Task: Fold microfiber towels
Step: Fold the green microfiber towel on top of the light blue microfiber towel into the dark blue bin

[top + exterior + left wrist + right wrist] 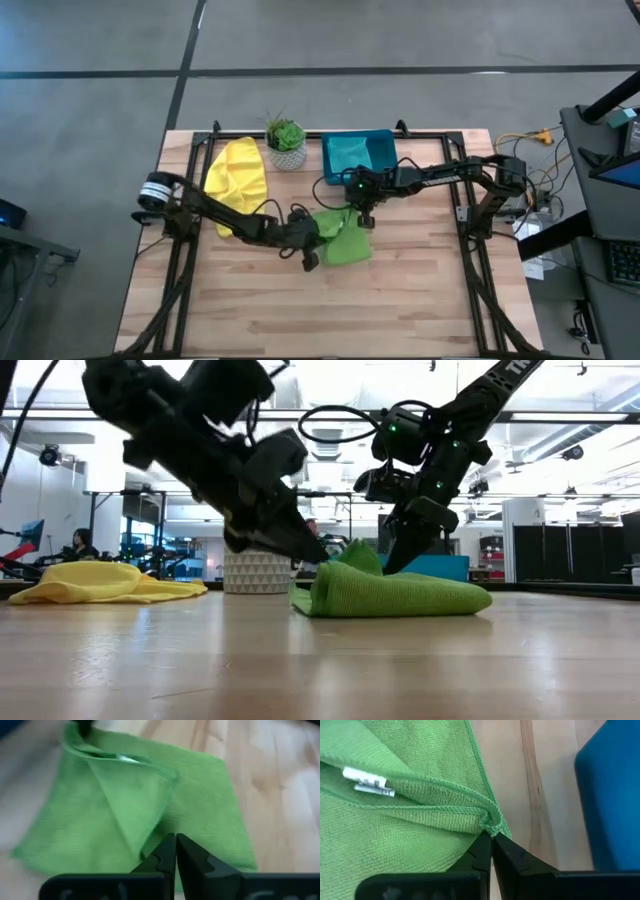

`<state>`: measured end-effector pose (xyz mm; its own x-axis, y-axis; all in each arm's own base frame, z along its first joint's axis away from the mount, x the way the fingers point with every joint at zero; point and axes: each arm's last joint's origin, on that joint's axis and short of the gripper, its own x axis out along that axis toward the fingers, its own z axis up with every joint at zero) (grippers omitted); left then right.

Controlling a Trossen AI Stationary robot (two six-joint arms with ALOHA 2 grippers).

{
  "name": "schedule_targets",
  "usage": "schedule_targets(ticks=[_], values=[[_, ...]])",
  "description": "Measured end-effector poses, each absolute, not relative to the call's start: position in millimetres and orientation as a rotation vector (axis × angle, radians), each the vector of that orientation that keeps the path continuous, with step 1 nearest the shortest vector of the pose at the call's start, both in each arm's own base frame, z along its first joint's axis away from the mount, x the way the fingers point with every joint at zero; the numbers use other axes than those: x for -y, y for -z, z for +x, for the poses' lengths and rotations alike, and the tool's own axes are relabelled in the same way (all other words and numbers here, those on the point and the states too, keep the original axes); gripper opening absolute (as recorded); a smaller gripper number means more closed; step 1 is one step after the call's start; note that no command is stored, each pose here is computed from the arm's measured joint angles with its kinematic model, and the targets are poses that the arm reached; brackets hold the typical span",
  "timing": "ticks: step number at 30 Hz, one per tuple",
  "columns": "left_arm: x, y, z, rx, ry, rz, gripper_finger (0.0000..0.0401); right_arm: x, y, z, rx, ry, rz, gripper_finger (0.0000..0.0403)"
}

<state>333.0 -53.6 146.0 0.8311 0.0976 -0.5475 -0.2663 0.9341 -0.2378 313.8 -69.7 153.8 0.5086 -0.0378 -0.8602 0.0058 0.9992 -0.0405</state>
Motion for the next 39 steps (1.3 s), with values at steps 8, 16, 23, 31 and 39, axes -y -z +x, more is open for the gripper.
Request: schedule_targets(ticks=[8,16,23,31,39], values=[[50.8,-171.8,324.3,-0.514,-0.207,-0.240,0.0000,70.1,-154.6,315.2,-1.019,0.029,-0.037,0.0009],[49.7,-164.4,324.8,-0.559,-0.145,-0.146,0.0049,70.1,-154.4,315.2,-1.020,0.028,-0.037,0.0009],[46.0,-164.4,328.3,-0.543,-0.193,-0.098,0.0175,70.1,-154.4,315.1,-1.020,0.029,-0.037,0.0009],[48.9,-150.5,350.0,-0.561,-0.194,-0.087,0.0233,71.2,-154.2,314.8,-1.021,0.031,-0.035,0.0009],[48.8,-149.3,372.5,-0.602,-0.319,-0.030,0.0215,71.0,-153.4,314.1,-1.025,0.027,-0.032,0.0009]])
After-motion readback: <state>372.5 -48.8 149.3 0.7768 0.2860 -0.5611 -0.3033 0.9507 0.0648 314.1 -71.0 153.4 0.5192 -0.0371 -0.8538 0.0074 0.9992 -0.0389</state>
